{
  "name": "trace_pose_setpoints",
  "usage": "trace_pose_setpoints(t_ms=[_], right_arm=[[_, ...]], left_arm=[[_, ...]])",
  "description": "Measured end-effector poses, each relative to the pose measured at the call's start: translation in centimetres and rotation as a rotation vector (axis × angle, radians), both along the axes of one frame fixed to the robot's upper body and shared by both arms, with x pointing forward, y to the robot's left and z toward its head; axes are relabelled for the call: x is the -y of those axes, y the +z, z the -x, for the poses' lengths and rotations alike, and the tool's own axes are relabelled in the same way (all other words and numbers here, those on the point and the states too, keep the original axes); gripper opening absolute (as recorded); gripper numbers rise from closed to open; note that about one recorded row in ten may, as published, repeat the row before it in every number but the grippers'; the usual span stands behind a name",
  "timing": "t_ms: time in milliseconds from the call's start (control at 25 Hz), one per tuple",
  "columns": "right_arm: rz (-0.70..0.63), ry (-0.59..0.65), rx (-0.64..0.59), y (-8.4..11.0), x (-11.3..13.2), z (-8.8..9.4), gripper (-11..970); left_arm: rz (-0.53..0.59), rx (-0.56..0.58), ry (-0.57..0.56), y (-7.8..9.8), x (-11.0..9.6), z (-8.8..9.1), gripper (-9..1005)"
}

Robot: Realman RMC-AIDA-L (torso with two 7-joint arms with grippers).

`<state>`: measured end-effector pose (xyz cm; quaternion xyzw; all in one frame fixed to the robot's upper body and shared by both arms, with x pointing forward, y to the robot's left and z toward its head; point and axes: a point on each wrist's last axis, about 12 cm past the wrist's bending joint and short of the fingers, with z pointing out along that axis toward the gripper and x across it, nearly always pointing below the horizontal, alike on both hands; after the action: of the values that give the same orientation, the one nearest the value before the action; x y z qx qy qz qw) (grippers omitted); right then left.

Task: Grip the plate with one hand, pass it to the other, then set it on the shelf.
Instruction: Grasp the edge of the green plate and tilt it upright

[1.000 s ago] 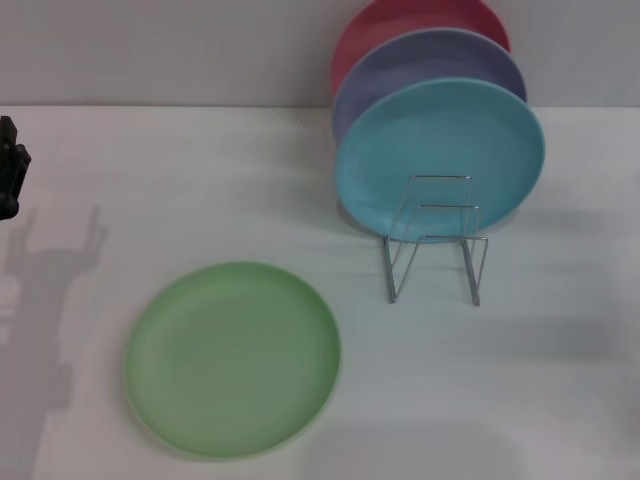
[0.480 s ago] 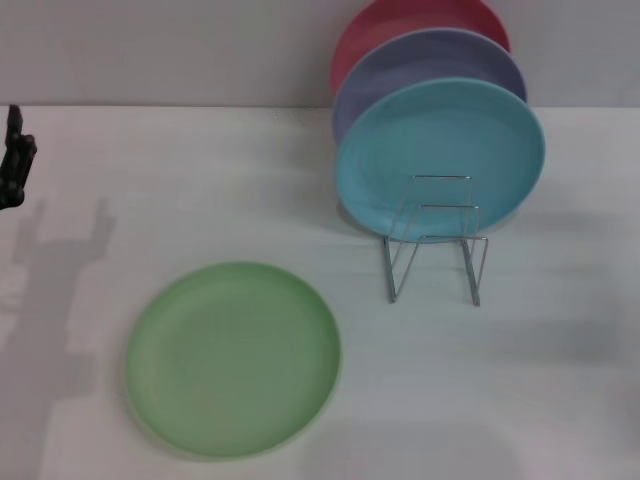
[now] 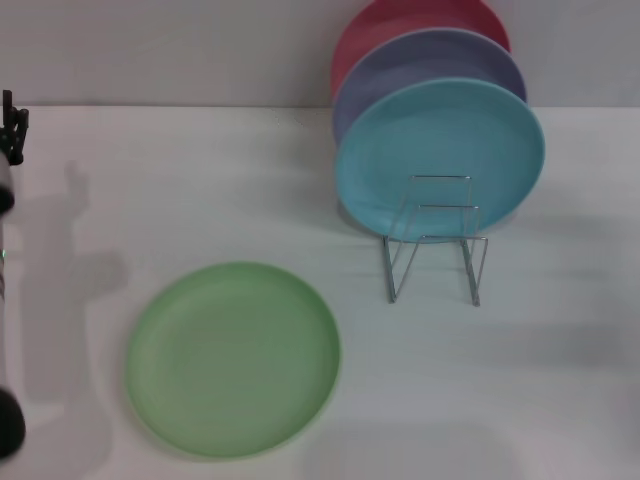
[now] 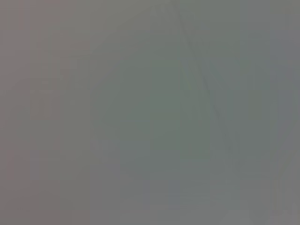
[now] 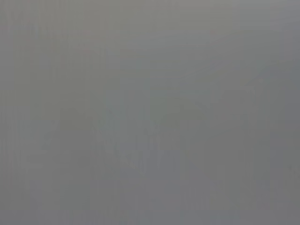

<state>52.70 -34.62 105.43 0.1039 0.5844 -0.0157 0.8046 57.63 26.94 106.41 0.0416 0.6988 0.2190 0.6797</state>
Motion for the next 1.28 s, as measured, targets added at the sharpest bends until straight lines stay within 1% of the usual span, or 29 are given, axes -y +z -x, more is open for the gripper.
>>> trace_pose_setpoints(t_ms=[80, 160, 200, 240, 280, 320, 360, 480, 520, 560, 640, 800, 840, 880, 920, 1040, 1120, 1280], right_arm=[[-0.001, -0.001, 0.0, 0.0, 0.0, 0.0, 782], [0.0, -0.001, 0.001, 0.0, 0.0, 0.0, 782], [0.0, -0.001, 0.001, 0.0, 0.1, 0.0, 782], [0.0, -0.001, 0.002, 0.0, 0.1, 0.0, 782], [-0.001, 0.0, 0.003, 0.1, 0.0, 0.0, 783], [-0.001, 0.001, 0.004, 0.1, 0.0, -0.1, 783], [0.0, 0.001, 0.006, 0.1, 0.0, -0.1, 783], [0.002, 0.002, 0.011, 0.2, 0.0, -0.2, 784], [0.004, 0.003, 0.015, 0.3, 0.1, -0.2, 784], [0.004, 0.003, 0.015, 0.3, 0.1, -0.2, 784], [0.009, 0.003, 0.017, 0.4, 0.2, -0.3, 783], [0.017, 0.004, 0.024, 0.7, 0.4, -0.5, 782], [0.018, 0.004, 0.025, 0.8, 0.5, -0.6, 783], [0.019, 0.005, 0.028, 0.8, 0.5, -0.7, 783], [0.02, 0.006, 0.029, 0.9, 0.5, -0.7, 783], [0.026, 0.009, 0.034, 1.1, 0.6, -1.0, 783], [0.031, 0.009, 0.034, 1.3, 0.7, -1.2, 783], [0.046, 0.005, 0.04, 1.8, 1.3, -1.7, 782]], left_arm=[[0.058, -0.051, -0.01, 1.1, 0.3, -1.1, 792], [0.058, -0.051, -0.01, 1.1, 0.3, -1.1, 791], [0.147, -0.096, -0.081, 2.6, 0.9, -2.0, 790], [0.147, -0.096, -0.081, 2.6, 0.9, -2.0, 790], [0.216, -0.138, -0.155, 3.5, 1.2, -2.2, 789], [0.216, -0.138, -0.155, 3.5, 1.2, -2.2, 789], [0.341, -0.217, -0.33, 5.6, 1.3, -2.4, 788], [0.436, -0.291, -0.459, 6.8, 0.9, -1.9, 786], [0.489, -0.335, -0.504, 7.2, 0.5, -1.6, 785], [0.507, -0.352, -0.512, 7.3, 0.4, -1.5, 785], [0.559, -0.434, -0.528, 7.7, -0.3, -1.2, 783], [0.593, -0.609, -0.533, 8.3, -1.0, -0.6, 781], [0.593, -0.609, -0.533, 8.3, -1.0, -0.6, 780], [0.6, -0.657, -0.533, 8.5, -1.0, -0.3, 780], [0.619, -0.762, -0.529, 8.8, -0.8, 0.5, 779], [0.637, -0.853, -0.509, 9.2, -0.6, 1.4, 770], [0.638, -0.939, -0.489, 9.5, -0.4, 2.3, 765], [0.645, -1.051, -0.445, 10.2, 0.0, 3.5, 753]])
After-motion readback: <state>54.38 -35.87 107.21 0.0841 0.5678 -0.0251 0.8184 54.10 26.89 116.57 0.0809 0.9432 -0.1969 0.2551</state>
